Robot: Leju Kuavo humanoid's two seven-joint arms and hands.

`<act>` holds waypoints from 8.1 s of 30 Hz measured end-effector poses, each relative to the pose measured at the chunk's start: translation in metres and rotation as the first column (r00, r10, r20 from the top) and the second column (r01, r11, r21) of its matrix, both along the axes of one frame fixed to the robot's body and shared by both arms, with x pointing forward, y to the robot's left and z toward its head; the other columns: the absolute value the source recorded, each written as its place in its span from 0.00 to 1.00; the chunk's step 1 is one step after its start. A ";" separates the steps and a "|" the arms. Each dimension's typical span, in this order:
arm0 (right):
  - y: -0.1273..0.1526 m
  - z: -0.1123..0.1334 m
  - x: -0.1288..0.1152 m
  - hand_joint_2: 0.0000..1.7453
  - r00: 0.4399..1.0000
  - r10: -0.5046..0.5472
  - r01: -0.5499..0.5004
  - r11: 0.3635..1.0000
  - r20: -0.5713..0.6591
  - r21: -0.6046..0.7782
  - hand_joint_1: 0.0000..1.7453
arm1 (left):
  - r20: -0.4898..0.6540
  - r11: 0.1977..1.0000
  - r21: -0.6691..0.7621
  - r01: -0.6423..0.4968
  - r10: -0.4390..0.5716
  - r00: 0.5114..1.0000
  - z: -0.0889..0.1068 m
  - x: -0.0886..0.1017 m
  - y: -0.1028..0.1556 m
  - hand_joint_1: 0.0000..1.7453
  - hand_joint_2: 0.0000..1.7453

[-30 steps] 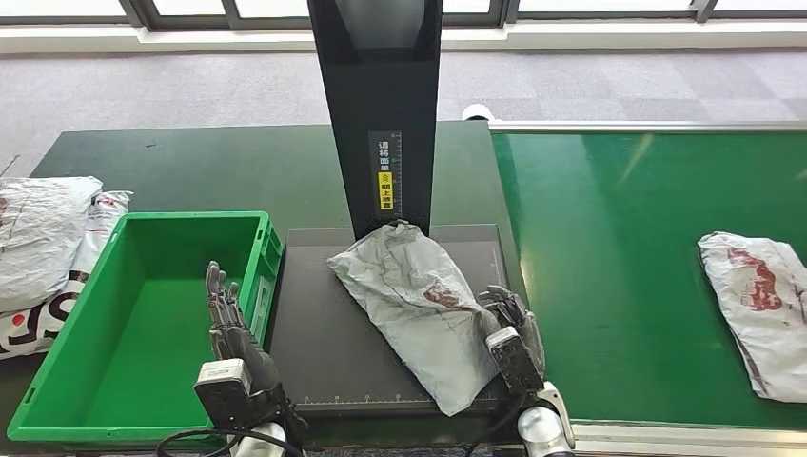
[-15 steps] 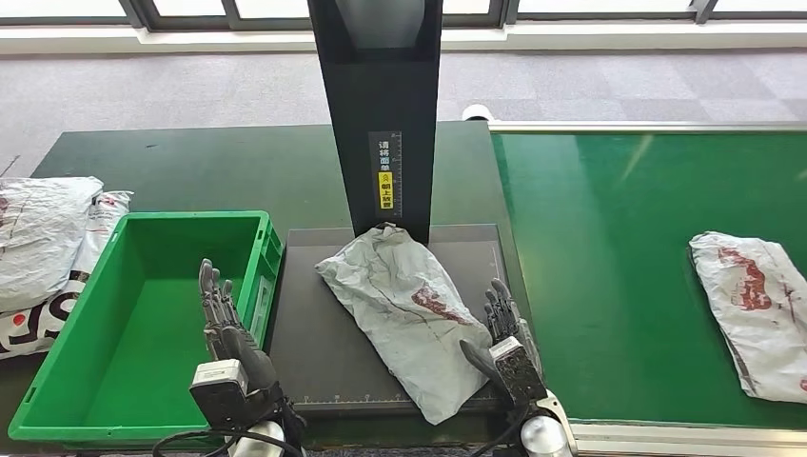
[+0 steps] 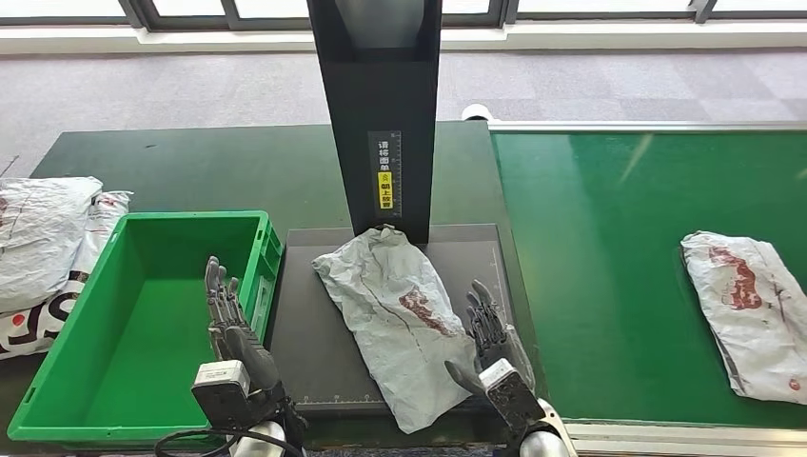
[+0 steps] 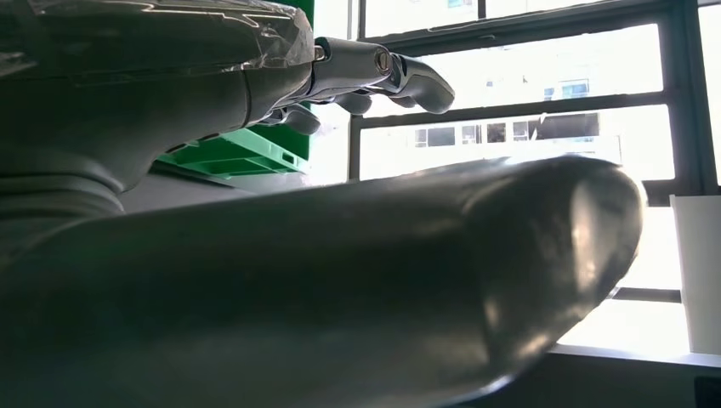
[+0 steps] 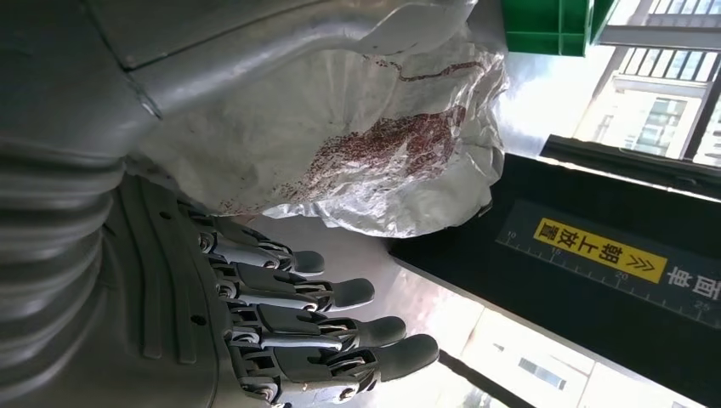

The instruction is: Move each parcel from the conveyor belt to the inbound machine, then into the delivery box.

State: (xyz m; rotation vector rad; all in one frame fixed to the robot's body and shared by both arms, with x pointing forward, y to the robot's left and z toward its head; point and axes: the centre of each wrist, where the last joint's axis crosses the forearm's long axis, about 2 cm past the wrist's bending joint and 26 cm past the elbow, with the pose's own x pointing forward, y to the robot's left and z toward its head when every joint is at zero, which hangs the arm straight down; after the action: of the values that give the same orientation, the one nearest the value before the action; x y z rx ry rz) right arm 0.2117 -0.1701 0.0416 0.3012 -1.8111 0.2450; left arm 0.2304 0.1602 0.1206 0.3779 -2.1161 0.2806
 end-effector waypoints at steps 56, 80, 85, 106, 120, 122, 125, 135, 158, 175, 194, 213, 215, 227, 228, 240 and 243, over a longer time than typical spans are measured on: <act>-0.017 0.119 -0.026 1.00 0.856 0.056 -0.142 0.982 0.514 0.128 0.00 | -0.574 0.228 0.729 0.645 -0.309 0.758 -0.067 0.035 -0.097 1.00 1.00; -0.018 0.115 -0.034 1.00 0.865 0.049 -0.134 0.982 0.499 0.136 0.00 | 0.037 0.662 0.735 0.148 -0.257 0.966 0.010 0.045 -0.072 1.00 1.00; -0.018 0.115 -0.034 1.00 0.865 0.052 -0.139 0.980 0.499 0.139 0.00 | 0.235 0.733 0.680 -0.018 -0.195 0.952 0.036 0.034 -0.052 1.00 1.00; -0.017 0.115 -0.025 1.00 0.860 0.076 -0.163 0.978 0.504 0.131 0.00 | 0.314 0.851 0.306 -0.428 0.334 0.889 0.060 0.013 0.075 1.00 1.00; -0.016 0.112 -0.026 1.00 0.865 0.083 -0.162 0.979 0.495 0.120 0.00 | 0.137 0.823 0.347 -0.450 0.430 0.893 0.026 0.011 0.097 1.00 1.00; -0.016 0.112 -0.026 1.00 0.865 0.083 -0.161 0.980 0.494 0.116 0.00 | 0.095 0.828 0.347 -0.440 0.436 0.895 0.020 0.015 0.098 1.00 1.00; -0.016 0.111 -0.027 1.00 0.867 0.083 -0.158 0.981 0.492 0.113 0.00 | 0.061 0.834 0.347 -0.430 0.437 0.897 0.014 0.020 0.098 1.00 1.00; -0.016 0.109 -0.029 1.00 0.872 0.080 -0.161 0.978 0.482 0.129 0.00 | 0.037 0.845 0.333 -0.419 0.432 0.901 0.012 0.028 0.096 0.00 0.75; -0.015 0.107 -0.027 1.00 0.876 0.086 -0.171 0.976 0.475 0.137 0.00 | 0.064 0.846 0.309 -0.434 0.436 0.897 0.016 0.027 0.098 0.00 0.00; -0.085 0.080 -0.009 1.00 0.858 -0.307 0.404 0.899 0.412 -0.171 0.00 | 0.113 0.980 0.039 -0.197 0.192 0.975 0.028 0.014 0.086 0.00 0.00; -0.238 -0.030 -0.042 1.00 0.590 -0.768 0.487 0.095 0.248 -0.868 0.00 | 0.106 0.963 0.134 0.234 -0.248 0.963 0.026 0.015 0.040 0.00 0.00; -0.242 -0.065 -0.002 1.00 0.608 -0.794 0.290 0.192 0.026 -0.937 0.00 | 0.081 0.944 0.138 0.299 -0.311 0.947 0.020 0.017 0.029 0.00 0.00; -0.237 -0.066 0.005 1.00 0.628 -0.778 0.279 0.218 0.005 -0.935 0.00 | 0.076 0.944 0.138 0.301 -0.313 0.947 0.019 0.017 0.028 0.00 0.00; -0.181 -0.074 0.029 1.00 0.761 -0.625 0.172 0.451 -0.173 -0.876 1.00 | 0.055 0.938 0.145 0.314 -0.324 0.944 0.014 0.018 0.023 0.00 0.00; -0.178 -0.074 0.030 1.00 0.766 -0.615 0.165 0.471 -0.188 -0.867 1.00 | 0.054 0.939 0.145 0.313 -0.323 0.945 0.013 0.018 0.023 0.00 0.00; -0.167 -0.067 0.047 1.00 0.808 -0.533 0.186 0.635 -0.251 -0.750 1.00 | 0.055 0.945 0.147 0.292 -0.303 0.951 0.013 0.016 0.024 0.00 0.00; -0.163 -0.064 0.049 1.00 0.814 -0.552 0.292 0.661 -0.184 -0.691 1.00 | 0.053 0.952 0.144 0.268 -0.278 0.959 0.012 0.010 0.025 0.00 0.00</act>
State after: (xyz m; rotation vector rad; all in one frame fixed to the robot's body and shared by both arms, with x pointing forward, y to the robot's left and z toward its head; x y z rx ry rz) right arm 0.2605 -0.3327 -0.0223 -0.5481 -1.2558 0.4141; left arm 0.2408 0.1857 0.1329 0.1503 -2.2345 -0.0119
